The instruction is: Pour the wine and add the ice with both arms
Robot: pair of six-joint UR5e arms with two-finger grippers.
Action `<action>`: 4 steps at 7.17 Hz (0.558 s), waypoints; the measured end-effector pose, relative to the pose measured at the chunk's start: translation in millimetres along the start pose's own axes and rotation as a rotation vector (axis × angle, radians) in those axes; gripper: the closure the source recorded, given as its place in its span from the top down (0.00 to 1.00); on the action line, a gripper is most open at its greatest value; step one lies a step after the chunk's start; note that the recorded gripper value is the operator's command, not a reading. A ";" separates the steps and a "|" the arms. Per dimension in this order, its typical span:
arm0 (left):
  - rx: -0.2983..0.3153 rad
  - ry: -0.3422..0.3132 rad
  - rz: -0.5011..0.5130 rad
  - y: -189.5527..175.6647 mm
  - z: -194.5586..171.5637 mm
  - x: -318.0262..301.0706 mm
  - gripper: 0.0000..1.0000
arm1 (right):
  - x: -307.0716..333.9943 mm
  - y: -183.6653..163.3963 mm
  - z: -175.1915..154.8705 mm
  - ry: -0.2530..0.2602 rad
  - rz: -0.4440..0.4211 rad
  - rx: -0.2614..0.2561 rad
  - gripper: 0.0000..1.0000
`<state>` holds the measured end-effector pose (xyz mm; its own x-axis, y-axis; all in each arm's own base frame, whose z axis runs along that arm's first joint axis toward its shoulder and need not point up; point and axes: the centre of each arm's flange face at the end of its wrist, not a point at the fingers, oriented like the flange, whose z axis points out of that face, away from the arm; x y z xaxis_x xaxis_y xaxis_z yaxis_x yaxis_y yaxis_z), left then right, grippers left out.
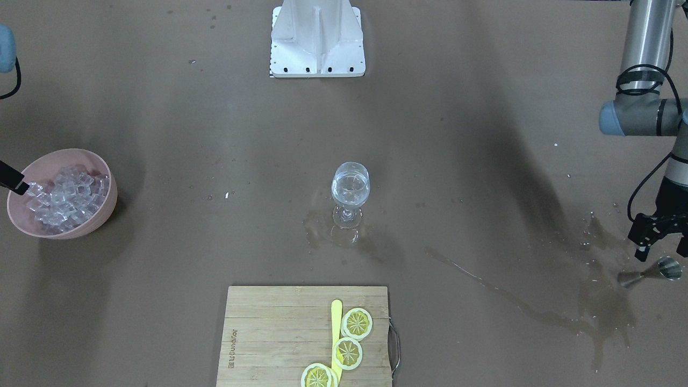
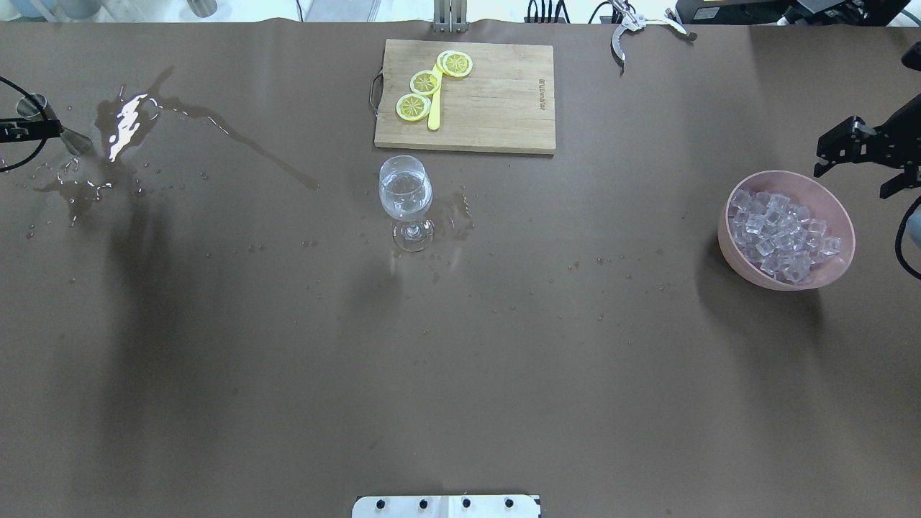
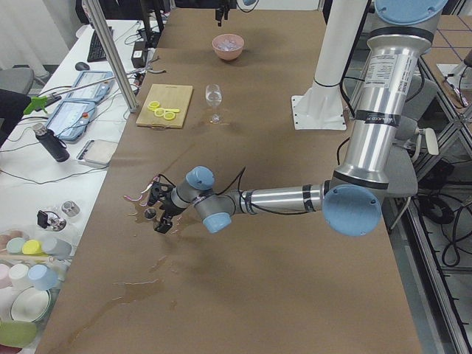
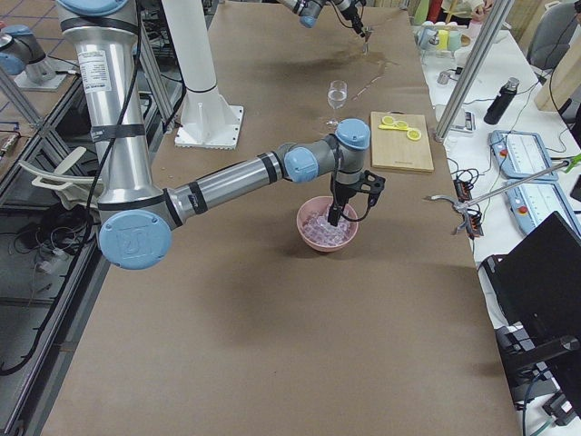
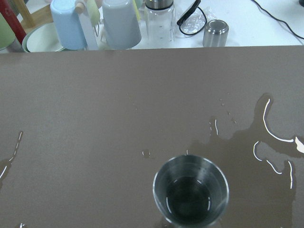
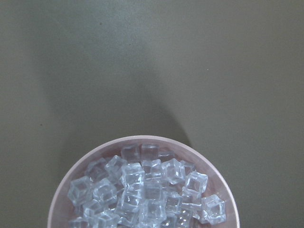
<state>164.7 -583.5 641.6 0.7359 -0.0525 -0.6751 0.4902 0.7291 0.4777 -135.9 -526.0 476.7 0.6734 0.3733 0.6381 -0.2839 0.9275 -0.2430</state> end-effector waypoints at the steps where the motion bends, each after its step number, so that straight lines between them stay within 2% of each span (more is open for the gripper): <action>1: 0.055 0.003 -0.003 5.5 1.4 6.4 0.94 | -2.4 -3.9 10.0 0.011 0.003 -0.012 1.00; 4: 0.187 -0.007 0.011 33.9 12.9 1.5 0.94 | -29.7 -20.5 25.2 0.020 0.025 -0.029 1.00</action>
<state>188.4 -567.7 664.1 0.7446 -0.0505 -0.6656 0.5601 0.5898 0.5818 -167.3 -556.6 481.1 0.6801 0.3960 0.6170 -0.2810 0.9181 -0.2795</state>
